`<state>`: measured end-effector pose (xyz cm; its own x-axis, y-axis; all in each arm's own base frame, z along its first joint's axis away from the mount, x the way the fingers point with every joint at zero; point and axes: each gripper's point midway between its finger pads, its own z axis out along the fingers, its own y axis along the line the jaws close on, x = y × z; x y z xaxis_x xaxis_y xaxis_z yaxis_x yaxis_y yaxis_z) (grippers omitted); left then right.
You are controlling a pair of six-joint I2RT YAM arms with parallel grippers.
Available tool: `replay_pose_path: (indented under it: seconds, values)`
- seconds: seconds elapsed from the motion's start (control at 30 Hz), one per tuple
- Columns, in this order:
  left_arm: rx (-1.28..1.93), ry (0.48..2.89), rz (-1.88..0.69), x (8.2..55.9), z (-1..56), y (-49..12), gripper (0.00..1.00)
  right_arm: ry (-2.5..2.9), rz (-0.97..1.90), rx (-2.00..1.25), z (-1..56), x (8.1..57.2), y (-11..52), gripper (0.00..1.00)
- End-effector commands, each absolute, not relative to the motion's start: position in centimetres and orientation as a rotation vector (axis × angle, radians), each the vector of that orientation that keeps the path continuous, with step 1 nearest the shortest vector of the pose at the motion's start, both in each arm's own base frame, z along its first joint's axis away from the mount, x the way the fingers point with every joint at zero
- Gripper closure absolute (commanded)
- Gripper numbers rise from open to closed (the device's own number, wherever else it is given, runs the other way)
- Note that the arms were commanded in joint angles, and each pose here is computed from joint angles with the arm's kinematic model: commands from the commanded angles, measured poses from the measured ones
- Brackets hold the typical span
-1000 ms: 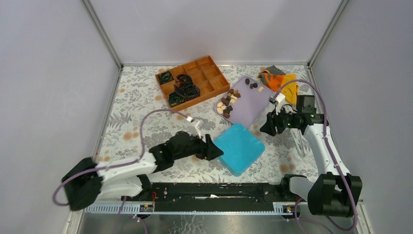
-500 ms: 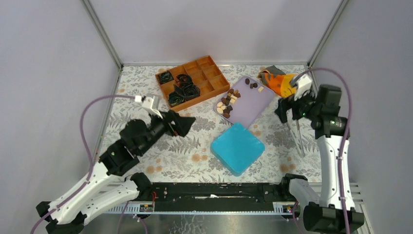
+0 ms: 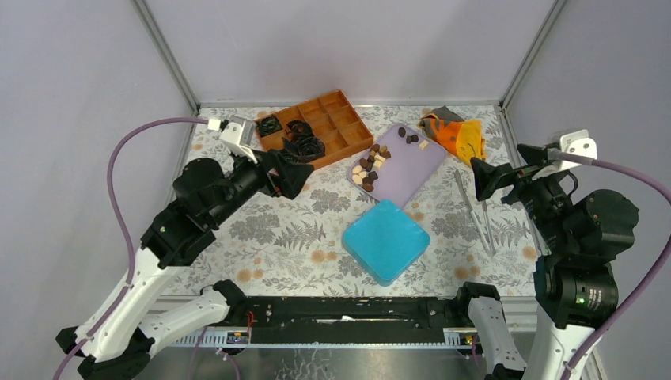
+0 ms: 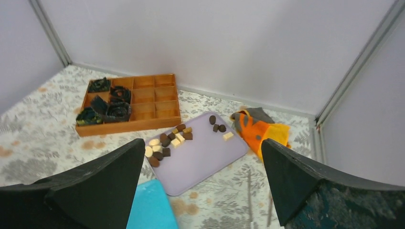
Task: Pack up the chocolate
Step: Reset both arms
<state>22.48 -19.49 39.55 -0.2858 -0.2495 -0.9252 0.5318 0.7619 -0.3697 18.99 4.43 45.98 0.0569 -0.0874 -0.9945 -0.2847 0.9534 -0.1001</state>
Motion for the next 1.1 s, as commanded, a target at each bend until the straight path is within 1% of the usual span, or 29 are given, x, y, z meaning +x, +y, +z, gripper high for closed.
replay_pose_path:
  seconds: [0.0,0.13,0.57,1.07]
  values:
    - [0.266,1.67,-0.742,20.8,41.1,-17.8,0.01,1.519,0.241,-0.038,46.6,20.3,3.2,0.0]
    - [0.264,1.659,-0.743,20.1,41.3,-17.3,0.01,1.505,0.216,0.027,47.0,20.3,2.3,0.0]
    - [0.265,1.662,-0.712,19.9,39.6,-16.6,0.01,1.538,0.234,-0.003,45.3,20.6,2.8,0.0]
    - [0.279,1.667,-0.732,19.8,38.6,-17.0,0.01,1.578,0.259,-0.04,43.9,21.3,3.3,0.0]
